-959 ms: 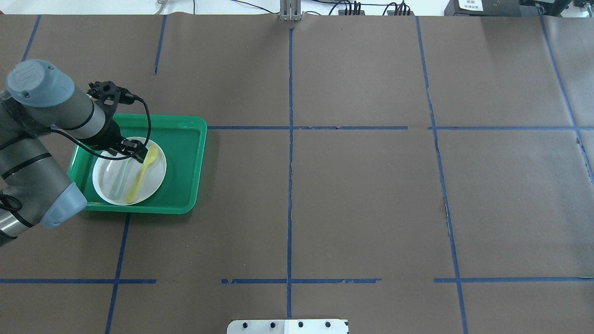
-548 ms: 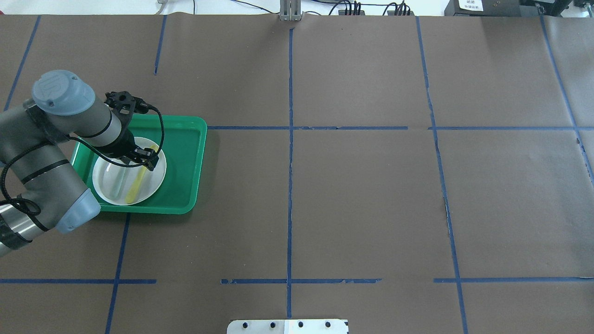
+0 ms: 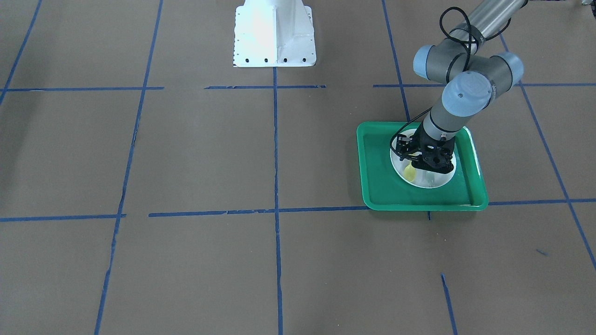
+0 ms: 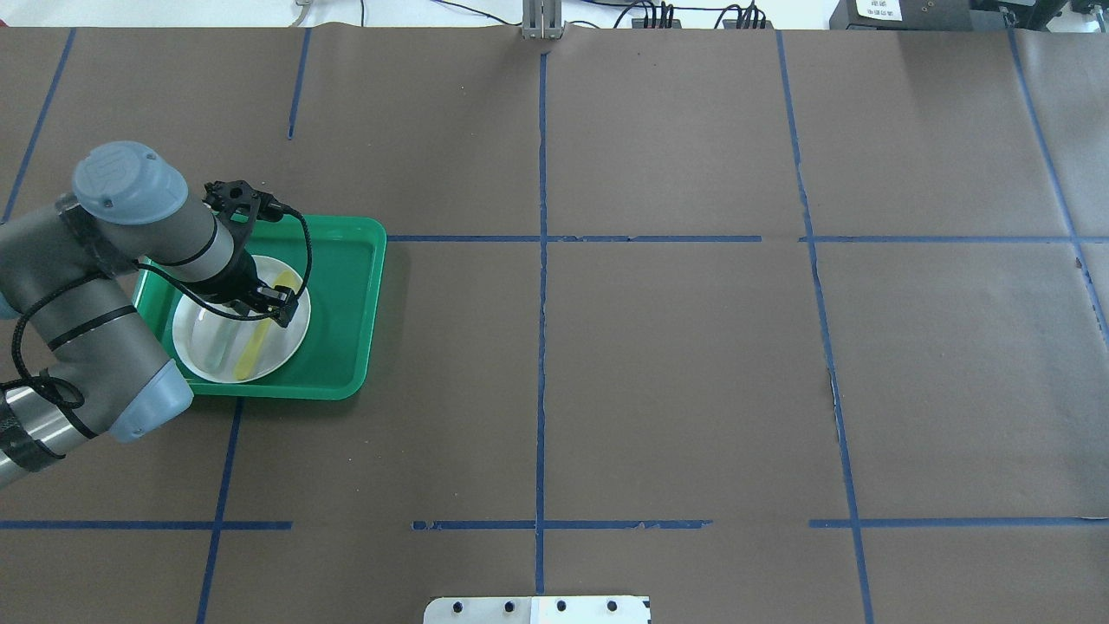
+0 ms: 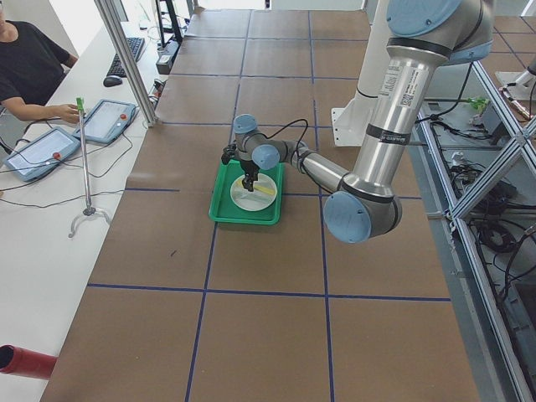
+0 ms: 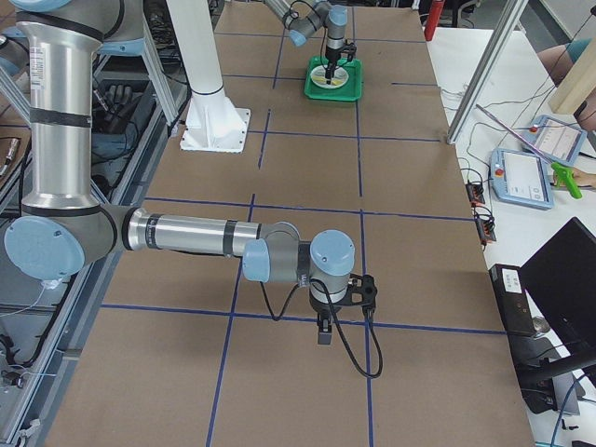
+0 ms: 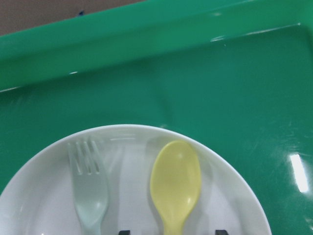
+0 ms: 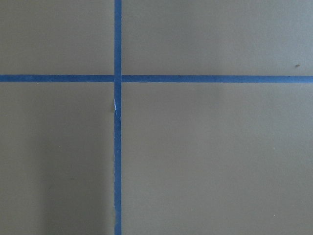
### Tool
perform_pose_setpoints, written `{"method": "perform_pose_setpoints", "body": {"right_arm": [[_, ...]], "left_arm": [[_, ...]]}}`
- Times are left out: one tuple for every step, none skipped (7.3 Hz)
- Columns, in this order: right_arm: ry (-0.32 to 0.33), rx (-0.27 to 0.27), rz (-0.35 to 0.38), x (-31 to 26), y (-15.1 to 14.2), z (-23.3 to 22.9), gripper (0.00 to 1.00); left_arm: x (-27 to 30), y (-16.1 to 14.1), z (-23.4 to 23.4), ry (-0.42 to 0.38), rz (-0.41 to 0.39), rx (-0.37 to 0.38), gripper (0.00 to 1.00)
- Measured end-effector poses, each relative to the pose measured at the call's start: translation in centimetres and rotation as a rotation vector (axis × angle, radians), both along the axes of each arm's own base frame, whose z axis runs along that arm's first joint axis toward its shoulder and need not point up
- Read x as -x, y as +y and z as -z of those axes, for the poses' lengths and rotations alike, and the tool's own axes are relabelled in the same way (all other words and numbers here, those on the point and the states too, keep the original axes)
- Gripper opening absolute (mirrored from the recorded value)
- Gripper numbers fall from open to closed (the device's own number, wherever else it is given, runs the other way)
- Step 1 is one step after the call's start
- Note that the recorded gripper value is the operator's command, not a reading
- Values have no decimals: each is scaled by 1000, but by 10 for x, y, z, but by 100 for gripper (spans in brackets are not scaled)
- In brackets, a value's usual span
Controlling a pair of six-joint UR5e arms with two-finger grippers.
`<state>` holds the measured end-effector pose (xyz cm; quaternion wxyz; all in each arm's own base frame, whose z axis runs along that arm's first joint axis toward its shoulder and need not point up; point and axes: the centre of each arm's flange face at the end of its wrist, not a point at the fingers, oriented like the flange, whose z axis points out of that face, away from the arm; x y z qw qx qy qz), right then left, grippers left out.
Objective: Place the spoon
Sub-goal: 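Close the left gripper on the yellow spoon handle and lift it, then carry the spoon off the plate and lower it onto the tray beside the plate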
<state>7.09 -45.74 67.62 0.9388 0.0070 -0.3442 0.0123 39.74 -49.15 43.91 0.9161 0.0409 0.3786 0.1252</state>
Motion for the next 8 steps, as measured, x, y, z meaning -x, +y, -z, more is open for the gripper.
{"method": "perform_pose_setpoints", "body": {"right_arm": [[0,0,0,0,0,0,100],[0,1,0,0,0,0,100],[0,1,0,0,0,0,100],[0,0,0,0,0,0,100],[0,0,0,0,0,0,100],[0,0,0,0,0,0,100],[0,0,0,0,0,0,100],[0,0,0,0,0,0,100]], "left_arm": [[0,0,-1,-1,0,0,0],[1,1,0,-1,0,-1,0],[1,1,1,0,1,-2,0],[2,2,3,2,2,-4,0],[5,2,10,12,10,-9,0],[15,0,26,35,40,-11,0],[30,-5,45,63,92,-6,0],[43,-11,63,91,150,13,0]]}}
